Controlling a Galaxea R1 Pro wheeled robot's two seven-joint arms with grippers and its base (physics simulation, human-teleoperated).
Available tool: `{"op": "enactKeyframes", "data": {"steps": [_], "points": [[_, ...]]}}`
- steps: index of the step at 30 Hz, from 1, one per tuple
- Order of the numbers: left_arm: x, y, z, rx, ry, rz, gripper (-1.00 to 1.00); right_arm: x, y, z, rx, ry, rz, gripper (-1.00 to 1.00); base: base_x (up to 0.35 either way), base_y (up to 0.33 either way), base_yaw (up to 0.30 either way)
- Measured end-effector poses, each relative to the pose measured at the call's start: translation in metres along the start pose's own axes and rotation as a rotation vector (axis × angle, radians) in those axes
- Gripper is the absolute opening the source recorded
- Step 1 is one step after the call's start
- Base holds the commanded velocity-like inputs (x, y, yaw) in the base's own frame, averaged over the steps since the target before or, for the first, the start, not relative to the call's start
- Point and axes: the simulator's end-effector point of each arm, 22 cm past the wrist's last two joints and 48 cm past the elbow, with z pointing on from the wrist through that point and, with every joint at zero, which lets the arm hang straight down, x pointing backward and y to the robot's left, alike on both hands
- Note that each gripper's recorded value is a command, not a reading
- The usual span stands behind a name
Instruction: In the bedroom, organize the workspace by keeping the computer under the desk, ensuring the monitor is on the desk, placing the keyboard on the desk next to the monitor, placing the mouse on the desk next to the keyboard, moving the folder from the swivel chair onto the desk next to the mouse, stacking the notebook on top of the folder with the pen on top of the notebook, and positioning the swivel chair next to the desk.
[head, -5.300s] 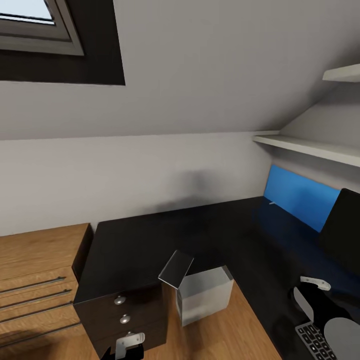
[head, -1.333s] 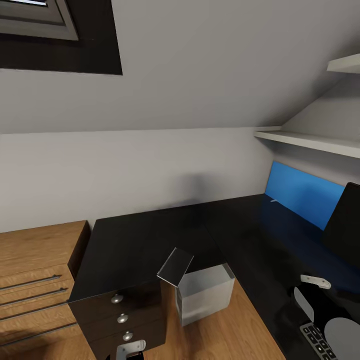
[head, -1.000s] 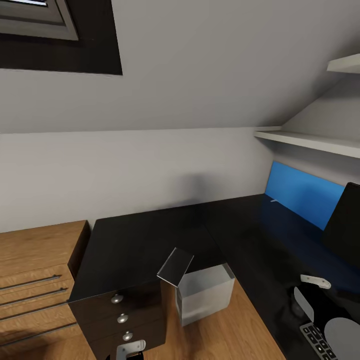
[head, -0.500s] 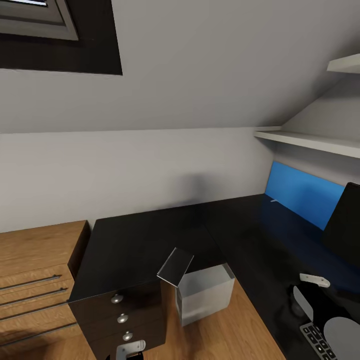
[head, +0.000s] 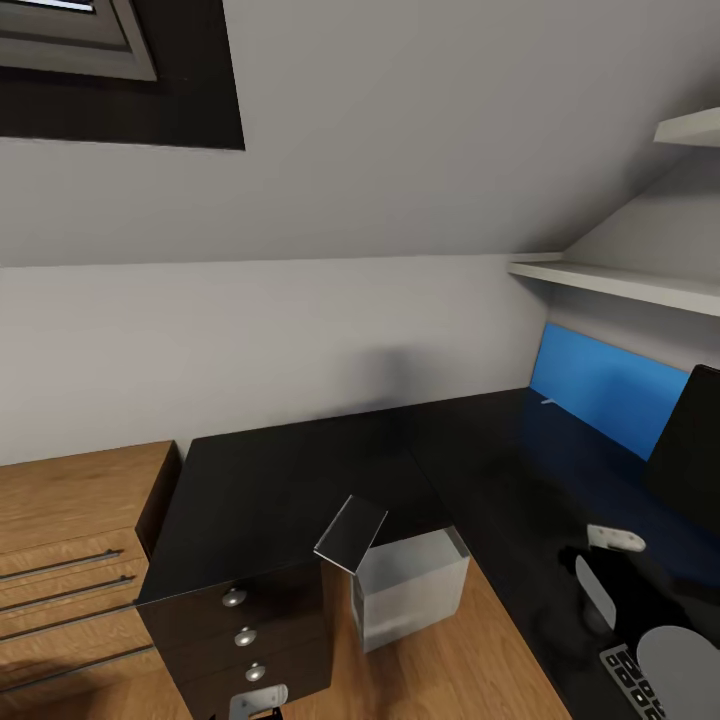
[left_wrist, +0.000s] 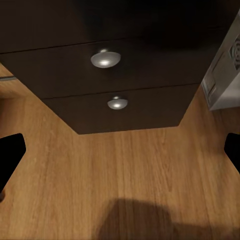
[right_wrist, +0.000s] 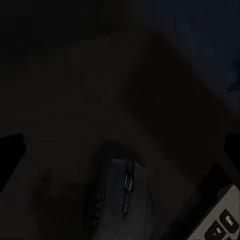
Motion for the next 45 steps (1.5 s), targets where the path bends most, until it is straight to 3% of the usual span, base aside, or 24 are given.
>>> {"op": "enactKeyframes", "data": {"steps": [6, 10, 14, 16, 17, 19, 21, 23, 25, 28, 30, 37, 38, 45], "points": [[0.002, 0.002, 0.001, -0.005, 0.004, 0.001, 1.00, -0.018, 0.016, -0.008, -0.025, -0.049, 0.018, 1.00, 0.000, 0.000, 0.000], [0.005, 0.007, 0.002, -0.016, 0.010, 0.005, 1.00, -0.046, 0.032, -0.025, -0.031, -0.114, 0.040, 1.00, 0.000, 0.000, 0.000], [0.007, 0.010, 0.003, -0.024, 0.016, 0.006, 1.00, -0.057, 0.042, -0.048, 0.000, -0.160, 0.059, 1.00, 0.000, 0.000, 0.000], [0.009, 0.011, 0.004, -0.027, 0.019, 0.006, 1.00, -0.046, 0.045, -0.066, 0.033, -0.169, 0.070, 1.00, 0.000, 0.000, 0.000], [0.010, 0.012, 0.004, -0.029, 0.021, 0.005, 1.00, -0.038, 0.051, -0.088, 0.056, -0.187, 0.098, 1.00, 0.000, 0.000, 0.000], [0.010, 0.012, 0.004, -0.030, 0.022, 0.005, 1.00, -0.036, 0.060, -0.099, 0.051, -0.195, 0.115, 1.00, 0.000, 0.000, 0.000], [0.010, 0.013, 0.004, -0.031, 0.023, 0.004, 1.00, -0.032, 0.072, -0.108, 0.038, -0.194, 0.130, 1.00, 0.000, 0.000, 0.014], [0.010, 0.015, 0.005, -0.036, 0.024, 0.001, 1.00, -0.013, 0.117, -0.130, -0.022, -0.161, 0.159, 1.00, 0.000, 0.000, 0.110], [0.010, 0.015, 0.005, -0.037, 0.024, 0.000, 1.00, -0.002, 0.133, -0.137, -0.041, -0.145, 0.158, 1.00, 0.000, 0.000, 0.175], [0.011, 0.020, 0.007, -0.048, 0.027, -0.003, 1.00, 0.022, 0.158, -0.150, -0.057, -0.124, 0.123, 1.00, 0.000, 0.000, 0.217], [0.011, 0.025, 0.009, -0.063, 0.031, -0.011, 1.00, 0.035, 0.162, -0.153, -0.046, -0.113, 0.103, 1.00, 0.000, 0.000, 0.201], [0.011, 0.030, 0.010, -0.076, 0.035, -0.018, 1.00, 0.108, 0.177, -0.140, -0.035, -0.022, 0.002, 1.00, 0.000, 0.000, 0.220], [0.016, 0.029, 0.010, -0.079, 0.043, -0.015, 1.00, 0.135, 0.203, -0.140, -0.069, -0.065, -0.048, 1.00, 0.000, 0.000, 0.246], [0.030, 0.027, 0.009, -0.093, 0.070, -0.003, 1.00, 0.184, 0.214, -0.131, -0.084, -0.101, -0.096, 1.00, 0.000, 0.000, 0.248]]}}
